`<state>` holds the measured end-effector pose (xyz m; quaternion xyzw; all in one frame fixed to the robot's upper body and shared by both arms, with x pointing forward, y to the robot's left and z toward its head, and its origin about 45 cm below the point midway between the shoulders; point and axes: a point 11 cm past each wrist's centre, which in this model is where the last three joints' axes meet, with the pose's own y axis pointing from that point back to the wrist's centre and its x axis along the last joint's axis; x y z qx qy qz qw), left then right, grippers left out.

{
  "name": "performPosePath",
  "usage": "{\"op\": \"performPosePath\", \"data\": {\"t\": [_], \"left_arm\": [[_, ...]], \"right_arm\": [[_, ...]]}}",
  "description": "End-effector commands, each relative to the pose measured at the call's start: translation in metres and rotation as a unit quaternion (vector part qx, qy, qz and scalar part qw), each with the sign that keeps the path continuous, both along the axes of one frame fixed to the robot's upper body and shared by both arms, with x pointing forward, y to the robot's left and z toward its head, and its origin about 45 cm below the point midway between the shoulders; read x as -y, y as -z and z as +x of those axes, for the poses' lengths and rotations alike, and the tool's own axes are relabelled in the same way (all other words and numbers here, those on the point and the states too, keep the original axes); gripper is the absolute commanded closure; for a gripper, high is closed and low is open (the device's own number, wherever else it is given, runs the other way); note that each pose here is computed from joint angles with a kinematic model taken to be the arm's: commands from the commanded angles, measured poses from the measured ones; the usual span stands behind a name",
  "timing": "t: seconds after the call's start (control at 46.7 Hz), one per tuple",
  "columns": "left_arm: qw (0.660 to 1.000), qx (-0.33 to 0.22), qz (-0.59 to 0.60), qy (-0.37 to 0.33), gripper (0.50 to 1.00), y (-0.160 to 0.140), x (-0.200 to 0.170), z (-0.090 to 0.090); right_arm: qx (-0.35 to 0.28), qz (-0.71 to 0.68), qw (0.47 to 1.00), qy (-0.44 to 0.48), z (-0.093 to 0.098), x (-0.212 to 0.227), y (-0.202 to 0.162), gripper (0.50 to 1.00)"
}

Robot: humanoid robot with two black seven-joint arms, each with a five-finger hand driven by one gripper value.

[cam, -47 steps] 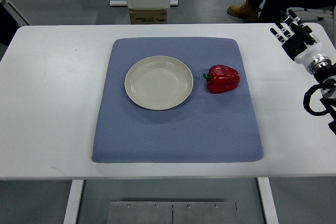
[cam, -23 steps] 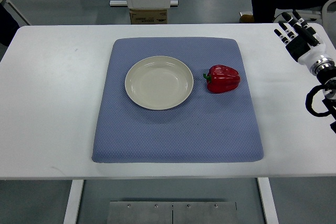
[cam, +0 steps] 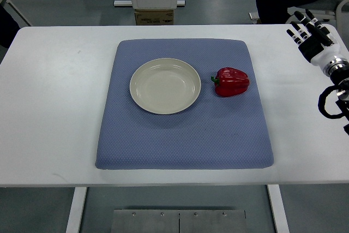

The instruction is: Place red pepper on plate with right hand

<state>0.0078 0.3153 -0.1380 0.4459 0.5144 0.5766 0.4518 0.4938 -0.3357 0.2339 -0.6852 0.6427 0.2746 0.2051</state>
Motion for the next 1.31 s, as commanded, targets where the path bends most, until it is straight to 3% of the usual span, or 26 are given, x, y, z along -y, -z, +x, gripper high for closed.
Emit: {"op": "performPosePath", "data": {"t": [0.0,0.364,0.493,0.729,0.879,1.286], "left_arm": [[1.0,0.0,0.0,0.0,0.5,0.0,0.0,0.0],[1.0,0.0,0.0,0.0,0.5,0.0,0.0,0.0],[1.0,0.0,0.0,0.0,0.5,0.0,0.0,0.0],[1.0,0.0,0.0,0.0,0.5,0.0,0.0,0.0],[1.0,0.0,0.0,0.0,0.5,0.0,0.0,0.0],[1.0,0.0,0.0,0.0,0.5,0.0,0.0,0.0]], "right_arm": [[0.006,0.002,1.0,-0.002,0.002,-0.003,-0.004,0.5],[0.065,0.0,0.997,0.043,0.003,0.008,-0.02,0.511],[0.06,-0.056,0.997,0.002,0.003,-0.005,-0.02,0.519],[0.094,-0.209,0.969,-0.096,-0.004,-0.006,-0.063,0.534],[0.112,-0.306,0.931,-0.165,-0.012,-0.021,-0.082,0.534],[0.093,-0.547,0.761,-0.336,-0.035,-0.062,-0.063,0.532]]}}
